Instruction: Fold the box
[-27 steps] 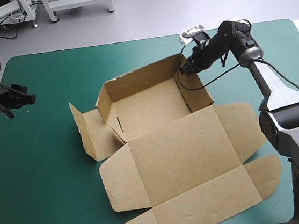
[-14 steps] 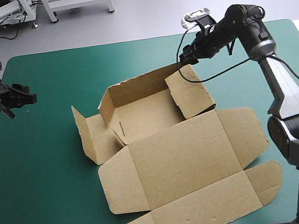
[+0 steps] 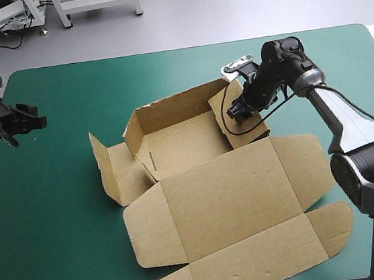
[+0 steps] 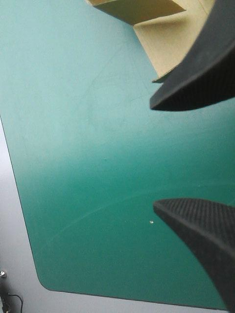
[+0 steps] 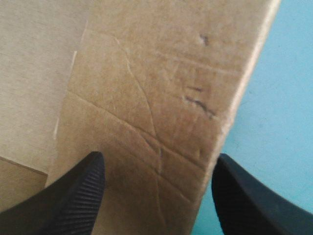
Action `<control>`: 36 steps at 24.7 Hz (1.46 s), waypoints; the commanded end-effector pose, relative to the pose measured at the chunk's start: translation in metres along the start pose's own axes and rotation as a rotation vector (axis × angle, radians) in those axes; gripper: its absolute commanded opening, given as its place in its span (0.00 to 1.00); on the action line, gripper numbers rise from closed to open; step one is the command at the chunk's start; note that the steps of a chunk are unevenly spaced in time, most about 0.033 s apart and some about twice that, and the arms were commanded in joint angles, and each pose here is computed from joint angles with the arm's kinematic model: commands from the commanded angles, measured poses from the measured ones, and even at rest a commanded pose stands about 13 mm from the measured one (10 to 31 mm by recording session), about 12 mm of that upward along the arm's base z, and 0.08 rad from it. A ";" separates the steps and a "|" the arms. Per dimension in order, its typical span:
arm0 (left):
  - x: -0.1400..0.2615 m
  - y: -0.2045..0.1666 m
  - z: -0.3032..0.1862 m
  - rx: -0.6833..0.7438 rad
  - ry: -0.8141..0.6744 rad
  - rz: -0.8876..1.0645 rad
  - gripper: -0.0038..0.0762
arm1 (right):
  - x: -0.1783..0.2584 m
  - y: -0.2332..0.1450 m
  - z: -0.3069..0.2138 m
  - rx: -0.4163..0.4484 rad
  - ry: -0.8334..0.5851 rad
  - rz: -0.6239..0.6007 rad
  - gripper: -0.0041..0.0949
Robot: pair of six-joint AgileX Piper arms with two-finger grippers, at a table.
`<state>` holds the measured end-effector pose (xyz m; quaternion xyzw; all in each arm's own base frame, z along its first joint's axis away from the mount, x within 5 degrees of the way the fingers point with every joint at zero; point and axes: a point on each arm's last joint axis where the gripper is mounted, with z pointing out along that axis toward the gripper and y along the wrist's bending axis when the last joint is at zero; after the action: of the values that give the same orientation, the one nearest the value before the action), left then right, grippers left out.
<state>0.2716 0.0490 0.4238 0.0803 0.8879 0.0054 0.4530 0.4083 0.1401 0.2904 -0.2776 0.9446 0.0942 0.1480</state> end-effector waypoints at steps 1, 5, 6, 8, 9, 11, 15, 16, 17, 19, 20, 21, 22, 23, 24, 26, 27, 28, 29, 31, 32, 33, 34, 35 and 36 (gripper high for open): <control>-0.013 -0.003 -0.015 -0.010 -0.102 -0.007 0.53 | -0.002 0.001 -0.009 0.006 -0.017 0.012 0.57; -0.013 -0.004 -0.015 -0.001 -0.105 -0.011 0.53 | -0.004 0.000 0.015 -0.053 0.021 0.058 0.44; -0.013 -0.004 -0.015 0.000 -0.103 -0.011 0.53 | -0.004 0.000 0.021 -0.066 0.029 0.069 0.39; -0.013 -0.004 -0.015 0.003 -0.103 -0.014 0.53 | -0.005 0.002 0.025 -0.096 0.028 0.080 0.13; -0.013 -0.004 -0.015 0.005 -0.105 -0.016 0.53 | -0.006 0.002 0.024 -0.099 0.026 0.080 0.04; -0.014 -0.005 -0.015 0.015 -0.111 -0.007 0.53 | -0.006 0.004 0.016 -0.104 0.004 0.084 0.02; -0.015 -0.007 -0.015 0.040 -0.122 -0.004 0.53 | -0.006 0.010 -0.010 -0.097 -0.051 0.072 0.02; -0.014 -0.008 -0.015 0.042 -0.118 -0.003 0.53 | -0.006 0.010 -0.015 -0.087 -0.060 0.070 0.02; -0.014 -0.008 -0.015 0.044 -0.116 -0.003 0.53 | -0.004 0.010 -0.025 -0.058 -0.073 0.076 0.02; -0.014 -0.008 -0.015 0.045 -0.114 -0.003 0.53 | -0.003 0.009 -0.032 -0.032 -0.080 0.095 0.02; -0.014 -0.008 -0.015 0.045 -0.114 -0.003 0.53 | -0.002 0.008 -0.036 -0.024 -0.086 0.109 0.02; -0.014 -0.008 -0.015 0.045 -0.114 -0.003 0.53 | -0.001 0.006 -0.040 -0.028 -0.096 0.141 0.02; -0.014 -0.008 -0.015 0.045 -0.114 -0.003 0.53 | -0.001 0.003 -0.042 -0.038 -0.103 0.165 0.02; -0.014 -0.008 -0.015 0.045 -0.114 -0.003 0.53 | 0.000 0.001 -0.045 -0.063 -0.117 0.187 0.02; -0.014 -0.008 -0.015 0.045 -0.114 -0.003 0.52 | 0.000 0.000 -0.047 -0.081 -0.126 0.198 0.02; -0.014 -0.008 -0.015 0.044 -0.115 -0.003 0.51 | 0.002 -0.004 -0.051 -0.080 -0.138 0.201 0.02; -0.014 -0.008 -0.015 0.043 -0.117 -0.003 0.51 | 0.002 -0.006 -0.053 -0.078 -0.142 0.205 0.02; -0.014 -0.008 -0.015 0.043 -0.117 -0.003 0.51 | 0.004 -0.009 -0.056 -0.071 -0.147 0.207 0.02; -0.014 -0.008 -0.015 0.043 -0.117 -0.003 0.51 | 0.005 -0.012 -0.059 -0.066 -0.153 0.207 0.02; -0.014 -0.007 -0.015 0.040 -0.120 -0.002 0.51 | 0.007 -0.018 -0.065 -0.054 -0.166 0.207 0.02; -0.014 -0.007 -0.015 0.039 -0.119 -0.001 0.51 | 0.009 -0.020 -0.069 -0.049 -0.174 0.210 0.02; -0.015 -0.007 -0.015 0.037 -0.122 -0.004 0.51 | 0.010 -0.023 -0.072 -0.046 -0.183 0.215 0.02; -0.015 -0.007 -0.015 0.034 -0.125 -0.006 0.51 | 0.012 -0.026 -0.078 -0.051 -0.200 0.215 0.02; -0.015 -0.006 -0.014 0.030 -0.120 -0.011 0.51 | 0.014 -0.028 -0.084 -0.068 -0.220 0.221 0.02; -0.013 -0.005 -0.013 0.022 -0.105 -0.020 0.51 | 0.015 -0.030 -0.090 -0.091 -0.244 0.226 0.02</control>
<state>0.2717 0.0438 0.4247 0.0941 0.8836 -0.0194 0.4582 0.4108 0.0953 0.3190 -0.1639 0.9587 0.1434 0.1830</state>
